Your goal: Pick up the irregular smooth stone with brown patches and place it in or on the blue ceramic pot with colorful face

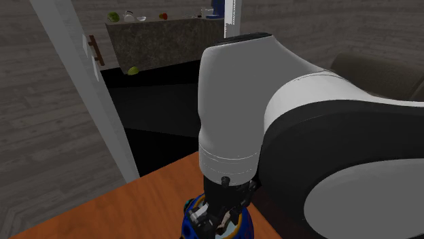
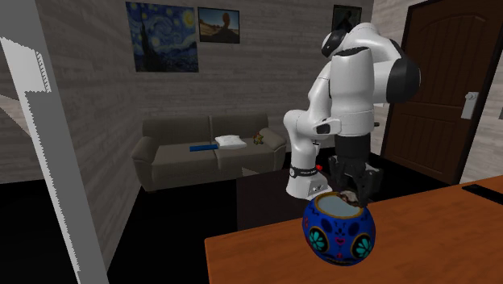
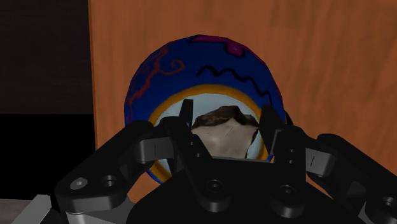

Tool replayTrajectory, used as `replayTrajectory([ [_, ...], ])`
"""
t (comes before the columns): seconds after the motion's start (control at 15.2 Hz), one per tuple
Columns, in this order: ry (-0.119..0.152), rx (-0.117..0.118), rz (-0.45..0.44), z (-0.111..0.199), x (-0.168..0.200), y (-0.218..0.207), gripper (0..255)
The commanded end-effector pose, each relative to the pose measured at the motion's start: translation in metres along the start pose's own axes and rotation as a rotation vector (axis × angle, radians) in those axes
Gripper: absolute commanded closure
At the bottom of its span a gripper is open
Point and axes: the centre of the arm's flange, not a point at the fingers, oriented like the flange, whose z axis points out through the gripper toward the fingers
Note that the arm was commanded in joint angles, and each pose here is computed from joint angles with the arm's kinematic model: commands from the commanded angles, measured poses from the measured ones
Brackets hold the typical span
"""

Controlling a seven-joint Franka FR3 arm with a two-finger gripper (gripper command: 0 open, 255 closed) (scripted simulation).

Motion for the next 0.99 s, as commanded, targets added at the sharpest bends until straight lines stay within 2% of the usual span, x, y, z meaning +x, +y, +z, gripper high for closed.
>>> replayTrajectory([
  [0.0, 0.000, 0.000, 0.000, 0.001, 0.000, 0.000, 255],
  [0.33, 0.000, 0.000, 0.000, 0.001, 0.000, 0.000, 255],
  [0.4, 0.000, 0.000, 0.000, 0.001, 0.000, 0.000, 0],
  [0.73, 0.000, 0.000, 0.000, 0.001, 0.000, 0.000, 0],
  [0.92, 0.000, 0.000, 0.000, -0.038, 0.000, 0.000, 0],
])
